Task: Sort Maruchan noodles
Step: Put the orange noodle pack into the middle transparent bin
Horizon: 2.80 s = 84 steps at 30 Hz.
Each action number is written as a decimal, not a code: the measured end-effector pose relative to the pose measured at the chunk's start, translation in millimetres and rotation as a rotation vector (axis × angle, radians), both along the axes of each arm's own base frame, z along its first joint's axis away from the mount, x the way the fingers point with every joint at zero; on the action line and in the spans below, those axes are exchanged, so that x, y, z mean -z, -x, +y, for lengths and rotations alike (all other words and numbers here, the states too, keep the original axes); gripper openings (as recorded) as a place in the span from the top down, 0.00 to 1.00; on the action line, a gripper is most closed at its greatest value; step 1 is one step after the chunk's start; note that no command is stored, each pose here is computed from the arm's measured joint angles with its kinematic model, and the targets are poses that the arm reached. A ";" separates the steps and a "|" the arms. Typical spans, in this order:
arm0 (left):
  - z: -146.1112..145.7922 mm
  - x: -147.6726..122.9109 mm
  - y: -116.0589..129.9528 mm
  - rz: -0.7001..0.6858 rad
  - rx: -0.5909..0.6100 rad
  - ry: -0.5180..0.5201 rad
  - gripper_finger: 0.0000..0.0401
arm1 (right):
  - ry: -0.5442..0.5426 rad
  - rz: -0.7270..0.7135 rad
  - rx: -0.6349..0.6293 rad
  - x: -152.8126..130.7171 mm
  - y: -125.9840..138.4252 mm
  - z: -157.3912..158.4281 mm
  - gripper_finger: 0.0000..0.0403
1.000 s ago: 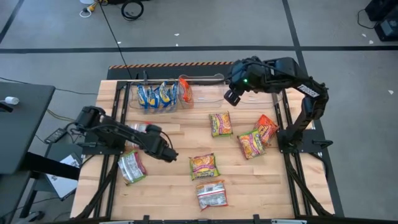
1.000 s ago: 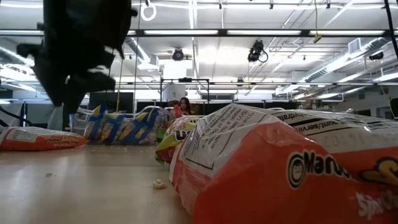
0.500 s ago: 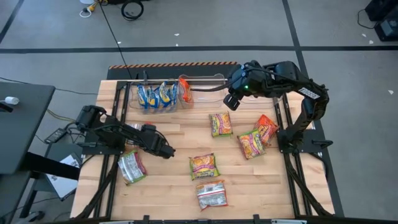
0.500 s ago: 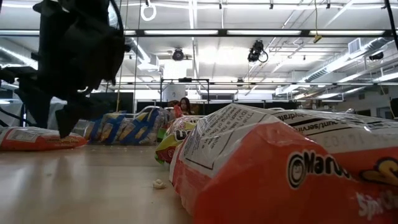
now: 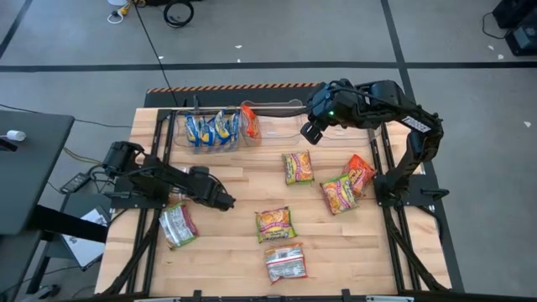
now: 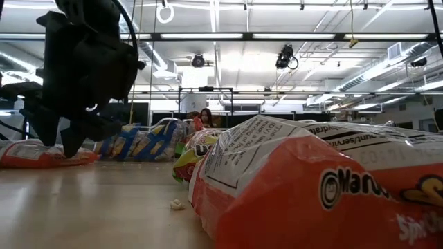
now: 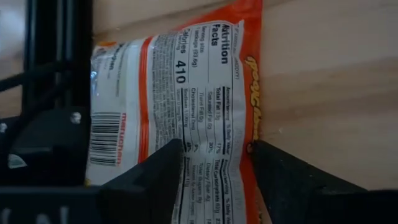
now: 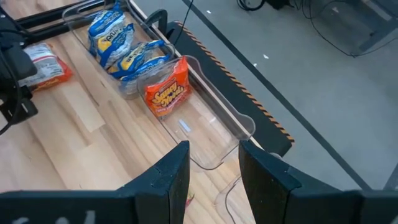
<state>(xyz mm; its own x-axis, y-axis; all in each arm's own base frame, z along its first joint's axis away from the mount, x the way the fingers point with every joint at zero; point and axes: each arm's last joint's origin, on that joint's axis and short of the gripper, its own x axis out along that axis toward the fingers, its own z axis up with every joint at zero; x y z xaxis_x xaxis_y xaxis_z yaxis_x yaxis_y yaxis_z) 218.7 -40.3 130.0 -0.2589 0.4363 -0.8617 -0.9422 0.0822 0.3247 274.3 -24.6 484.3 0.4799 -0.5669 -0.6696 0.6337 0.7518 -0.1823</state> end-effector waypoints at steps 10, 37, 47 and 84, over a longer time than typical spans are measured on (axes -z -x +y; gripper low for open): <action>-3.6 -17.7 -9.7 0.007 0.009 -0.016 0.51 | 0.013 0.016 -0.019 0.0 0.0 0.2 0.64; 0.6 2.9 -13.9 0.141 0.016 0.088 0.92 | -0.170 0.294 -0.292 135.0 -56.0 66.5 0.64; -15.4 -65.5 -49.2 0.181 0.178 0.131 0.99 | -0.187 0.338 -0.328 156.1 -46.5 106.8 0.64; -100.3 -30.1 -177.5 -0.223 1.177 0.086 0.47 | -0.263 0.373 -0.151 143.4 30.4 178.3 0.64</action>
